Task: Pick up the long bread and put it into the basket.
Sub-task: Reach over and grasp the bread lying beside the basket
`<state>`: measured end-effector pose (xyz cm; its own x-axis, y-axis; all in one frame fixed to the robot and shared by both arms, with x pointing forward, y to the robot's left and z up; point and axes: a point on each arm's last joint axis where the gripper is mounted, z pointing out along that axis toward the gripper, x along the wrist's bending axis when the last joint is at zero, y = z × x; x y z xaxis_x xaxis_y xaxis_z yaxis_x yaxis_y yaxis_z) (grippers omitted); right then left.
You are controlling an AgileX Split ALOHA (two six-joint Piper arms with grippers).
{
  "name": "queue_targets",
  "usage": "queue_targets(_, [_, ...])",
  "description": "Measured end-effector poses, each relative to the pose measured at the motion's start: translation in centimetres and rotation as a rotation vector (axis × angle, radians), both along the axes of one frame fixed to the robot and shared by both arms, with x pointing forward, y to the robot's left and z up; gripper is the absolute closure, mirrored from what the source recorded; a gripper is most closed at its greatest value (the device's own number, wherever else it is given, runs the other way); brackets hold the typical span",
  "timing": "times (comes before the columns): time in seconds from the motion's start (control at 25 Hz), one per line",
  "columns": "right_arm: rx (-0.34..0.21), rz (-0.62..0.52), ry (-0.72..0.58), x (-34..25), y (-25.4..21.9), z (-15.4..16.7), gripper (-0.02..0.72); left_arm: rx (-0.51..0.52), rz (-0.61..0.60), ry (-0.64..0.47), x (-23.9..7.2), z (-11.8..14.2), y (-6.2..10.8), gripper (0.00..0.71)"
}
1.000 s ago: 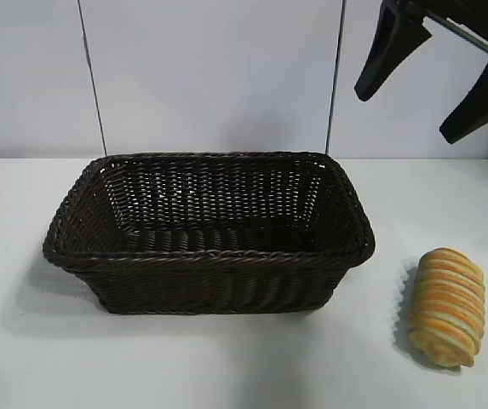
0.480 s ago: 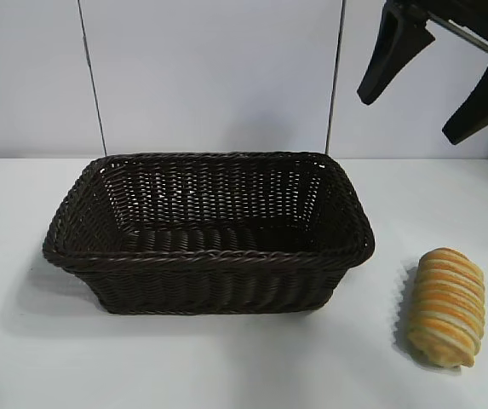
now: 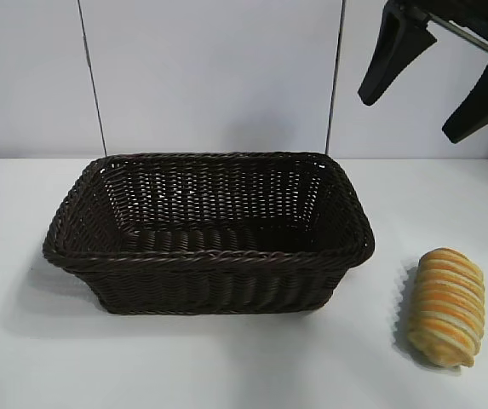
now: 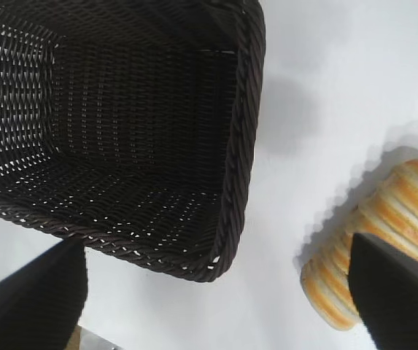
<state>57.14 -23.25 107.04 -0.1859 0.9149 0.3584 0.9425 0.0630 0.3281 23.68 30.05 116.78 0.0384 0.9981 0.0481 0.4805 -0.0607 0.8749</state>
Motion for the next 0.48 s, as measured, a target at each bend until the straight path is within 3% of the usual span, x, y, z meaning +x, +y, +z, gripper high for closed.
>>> queue_targets(0.16, [-0.004, 0.010, -0.005, 0.0, 0.0, 0.0, 0.008, -0.013, -0.003, 0.044, -0.5, -3.7, -0.1, 0.015])
queue_targets(0.48, [-0.023, 0.015, -0.015, 0.1, -0.1, 0.0, 0.008, -0.068, -0.036, 0.251, 1.7, -11.0, -0.6, 0.015])
